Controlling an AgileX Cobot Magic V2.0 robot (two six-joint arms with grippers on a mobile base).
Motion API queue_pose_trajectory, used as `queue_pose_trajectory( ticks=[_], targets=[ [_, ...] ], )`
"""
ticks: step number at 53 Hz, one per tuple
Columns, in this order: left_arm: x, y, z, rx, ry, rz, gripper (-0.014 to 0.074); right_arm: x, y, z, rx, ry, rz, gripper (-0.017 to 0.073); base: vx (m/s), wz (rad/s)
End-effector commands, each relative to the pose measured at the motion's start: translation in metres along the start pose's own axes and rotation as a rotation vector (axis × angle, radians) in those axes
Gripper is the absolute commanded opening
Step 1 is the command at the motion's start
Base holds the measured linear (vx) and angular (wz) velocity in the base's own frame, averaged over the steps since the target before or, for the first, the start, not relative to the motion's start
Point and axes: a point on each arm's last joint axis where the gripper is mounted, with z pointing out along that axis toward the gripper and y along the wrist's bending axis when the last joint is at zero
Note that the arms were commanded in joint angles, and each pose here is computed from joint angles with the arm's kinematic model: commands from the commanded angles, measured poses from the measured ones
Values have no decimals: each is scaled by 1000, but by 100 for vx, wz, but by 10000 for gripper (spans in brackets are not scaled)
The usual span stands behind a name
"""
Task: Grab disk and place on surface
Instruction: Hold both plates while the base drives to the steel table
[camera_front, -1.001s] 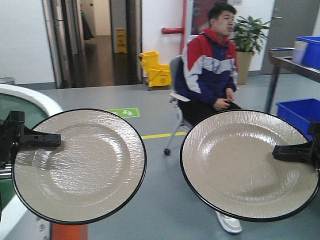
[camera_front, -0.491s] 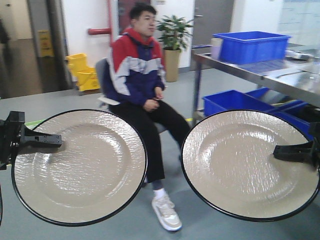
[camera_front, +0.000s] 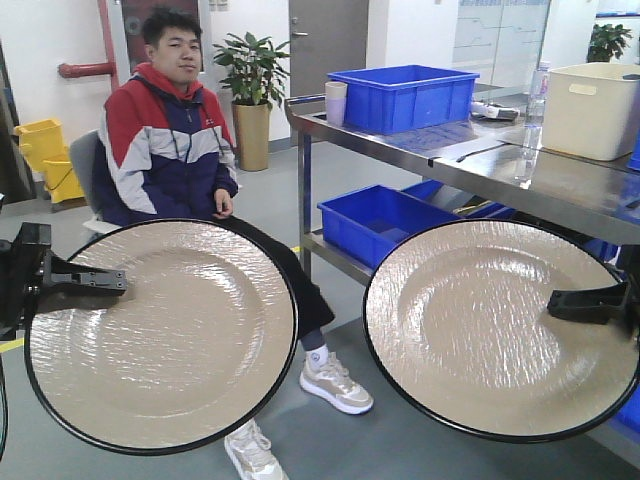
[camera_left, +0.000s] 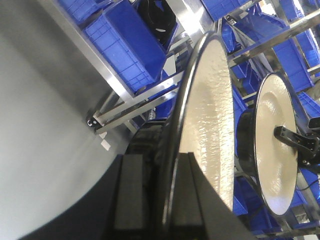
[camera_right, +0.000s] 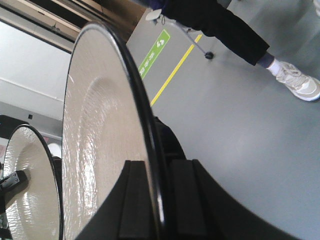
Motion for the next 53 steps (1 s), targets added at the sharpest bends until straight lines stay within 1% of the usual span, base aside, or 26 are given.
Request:
queue_pose_trajectory(
  ticks=[1, 18, 39, 53],
  targets=[
    [-8, -37, -13, 136, -94, 10, -5, -8, 28, -12, -119, -80, 9, -9, 32, -12],
    [-8, -37, -13, 137, -93, 10, -5, -8, 28, -12, -120, -79, 9, -9, 38, 1],
    [-8, -37, -13, 137, -93, 10, -5, -8, 28, -12, -120, -79, 9, -9, 47, 4],
    [-8, -37, -13, 137, -93, 10, -5, -8, 28, -12, -120, -79, 9, -9, 51, -13]
  ],
)
